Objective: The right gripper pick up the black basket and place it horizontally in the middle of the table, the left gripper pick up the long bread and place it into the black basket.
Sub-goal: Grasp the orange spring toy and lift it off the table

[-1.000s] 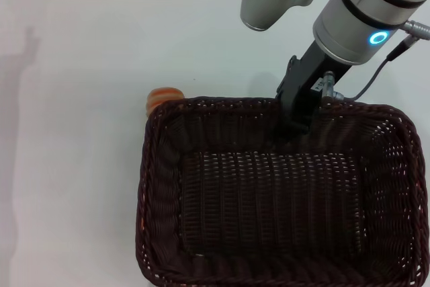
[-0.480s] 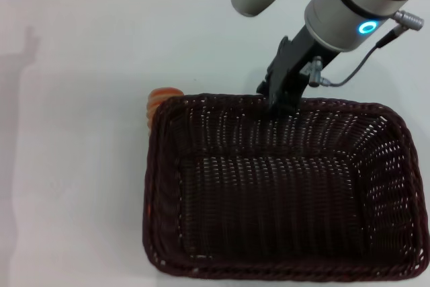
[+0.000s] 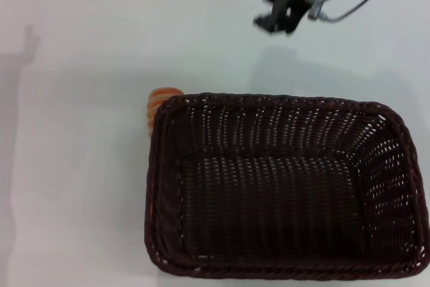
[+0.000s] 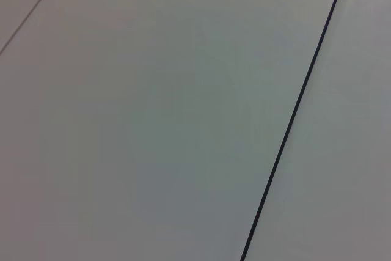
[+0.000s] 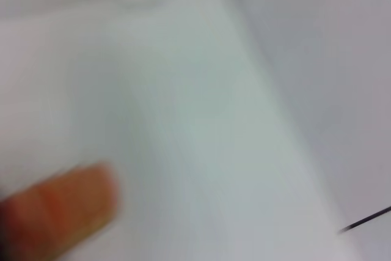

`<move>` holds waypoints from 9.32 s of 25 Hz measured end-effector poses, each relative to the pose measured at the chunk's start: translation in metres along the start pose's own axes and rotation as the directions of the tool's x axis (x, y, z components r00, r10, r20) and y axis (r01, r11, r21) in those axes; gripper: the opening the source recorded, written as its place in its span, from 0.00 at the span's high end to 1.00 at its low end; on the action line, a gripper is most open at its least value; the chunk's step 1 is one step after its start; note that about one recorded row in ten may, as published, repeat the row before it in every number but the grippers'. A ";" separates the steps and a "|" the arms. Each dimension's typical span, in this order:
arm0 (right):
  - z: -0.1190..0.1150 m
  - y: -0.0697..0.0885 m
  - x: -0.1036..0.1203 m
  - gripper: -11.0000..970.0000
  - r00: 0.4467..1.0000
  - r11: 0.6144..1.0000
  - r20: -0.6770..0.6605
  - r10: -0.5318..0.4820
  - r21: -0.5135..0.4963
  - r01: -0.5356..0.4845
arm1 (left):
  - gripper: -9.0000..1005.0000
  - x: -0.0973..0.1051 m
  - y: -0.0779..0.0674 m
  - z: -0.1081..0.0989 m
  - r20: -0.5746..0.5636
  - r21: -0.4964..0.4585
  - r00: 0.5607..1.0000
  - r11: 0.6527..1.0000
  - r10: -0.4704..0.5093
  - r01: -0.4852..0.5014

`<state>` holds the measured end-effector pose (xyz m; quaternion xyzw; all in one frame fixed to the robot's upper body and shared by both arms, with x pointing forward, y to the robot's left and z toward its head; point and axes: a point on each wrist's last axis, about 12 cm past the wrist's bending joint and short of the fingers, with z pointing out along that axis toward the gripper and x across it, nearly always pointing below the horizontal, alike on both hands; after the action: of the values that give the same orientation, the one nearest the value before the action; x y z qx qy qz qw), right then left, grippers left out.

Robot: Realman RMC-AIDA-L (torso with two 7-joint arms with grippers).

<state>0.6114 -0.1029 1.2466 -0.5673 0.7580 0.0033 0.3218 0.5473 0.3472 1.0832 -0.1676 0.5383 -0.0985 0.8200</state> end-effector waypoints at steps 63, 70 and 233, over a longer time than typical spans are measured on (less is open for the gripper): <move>0.005 0.097 0.292 0.61 0.464 0.158 0.885 -0.045 0.465 -0.871 | 0.13 0.022 -0.017 -0.020 -0.154 0.124 0.988 0.992 0.029 -0.010; 0.008 0.094 0.292 0.61 0.462 0.170 0.886 -0.031 0.460 -0.871 | 0.13 0.031 -0.023 -0.011 -0.297 0.178 0.955 0.984 0.021 0.033; 0.053 -0.004 0.252 0.61 0.492 0.414 0.853 0.173 0.390 -0.823 | 0.43 0.051 -0.229 0.077 -0.968 0.241 -0.019 0.909 0.249 -0.340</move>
<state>0.6023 -0.3010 1.0823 -0.0354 0.6361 0.0004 0.7708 0.6424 0.1310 1.1549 0.0359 0.9745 0.0073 0.2215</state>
